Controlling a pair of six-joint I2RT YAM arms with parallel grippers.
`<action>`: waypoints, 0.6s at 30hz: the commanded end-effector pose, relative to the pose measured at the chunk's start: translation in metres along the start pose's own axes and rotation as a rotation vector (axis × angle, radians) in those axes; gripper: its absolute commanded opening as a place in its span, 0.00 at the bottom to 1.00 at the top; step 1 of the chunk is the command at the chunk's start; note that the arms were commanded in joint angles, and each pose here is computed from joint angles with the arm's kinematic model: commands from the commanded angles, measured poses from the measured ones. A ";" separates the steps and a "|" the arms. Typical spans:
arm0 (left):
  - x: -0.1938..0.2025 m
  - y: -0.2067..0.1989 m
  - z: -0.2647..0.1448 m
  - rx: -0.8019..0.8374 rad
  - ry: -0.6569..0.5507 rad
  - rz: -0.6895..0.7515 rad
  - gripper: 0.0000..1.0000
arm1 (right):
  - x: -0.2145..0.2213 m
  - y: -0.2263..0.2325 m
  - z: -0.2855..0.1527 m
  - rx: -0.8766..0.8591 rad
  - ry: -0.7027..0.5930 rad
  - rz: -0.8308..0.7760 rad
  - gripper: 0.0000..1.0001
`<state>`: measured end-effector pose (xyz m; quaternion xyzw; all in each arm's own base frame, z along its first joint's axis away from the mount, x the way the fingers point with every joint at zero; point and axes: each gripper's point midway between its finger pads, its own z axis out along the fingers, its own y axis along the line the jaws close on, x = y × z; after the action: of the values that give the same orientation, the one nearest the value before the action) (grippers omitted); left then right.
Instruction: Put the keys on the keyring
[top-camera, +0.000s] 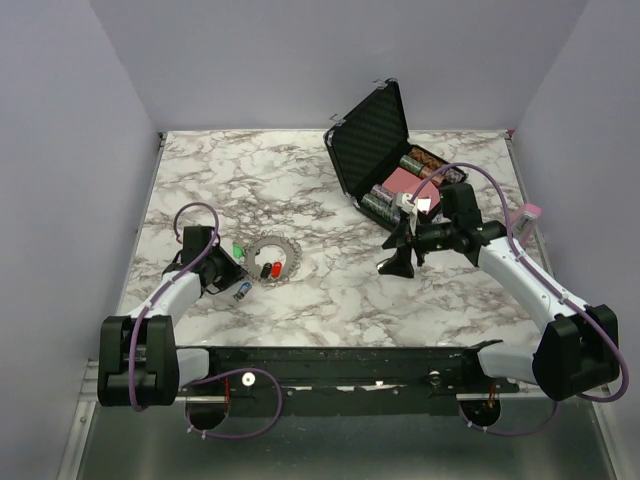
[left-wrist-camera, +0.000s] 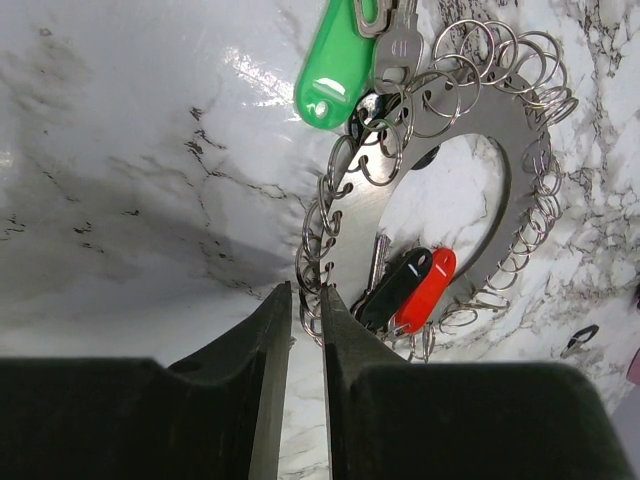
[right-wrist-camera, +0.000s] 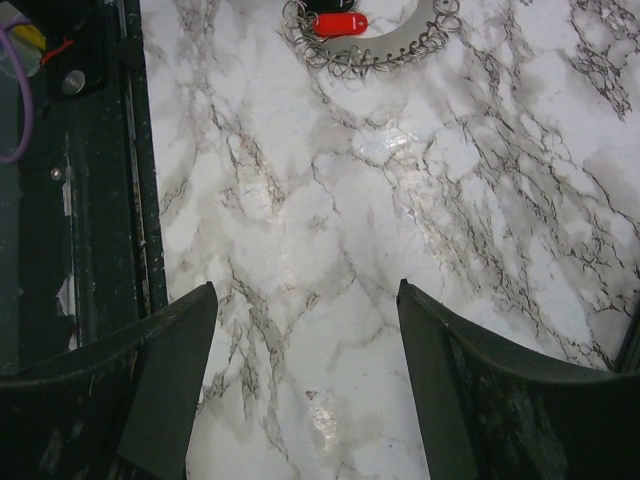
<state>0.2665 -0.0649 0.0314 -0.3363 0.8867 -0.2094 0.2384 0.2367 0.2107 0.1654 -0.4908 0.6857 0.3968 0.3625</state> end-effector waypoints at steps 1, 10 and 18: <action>-0.005 -0.004 -0.002 -0.004 -0.017 -0.038 0.27 | -0.007 0.002 -0.004 0.003 -0.009 -0.024 0.81; 0.005 -0.011 0.000 -0.004 0.000 -0.068 0.29 | -0.007 0.003 -0.005 -0.002 -0.008 -0.025 0.81; -0.002 -0.008 0.001 -0.048 -0.027 -0.077 0.28 | -0.008 0.004 -0.005 -0.004 -0.008 -0.030 0.81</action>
<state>0.2663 -0.0754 0.0322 -0.3634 0.8780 -0.2122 0.2281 0.2353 0.2101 0.1648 -0.4932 0.6852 0.3961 0.3610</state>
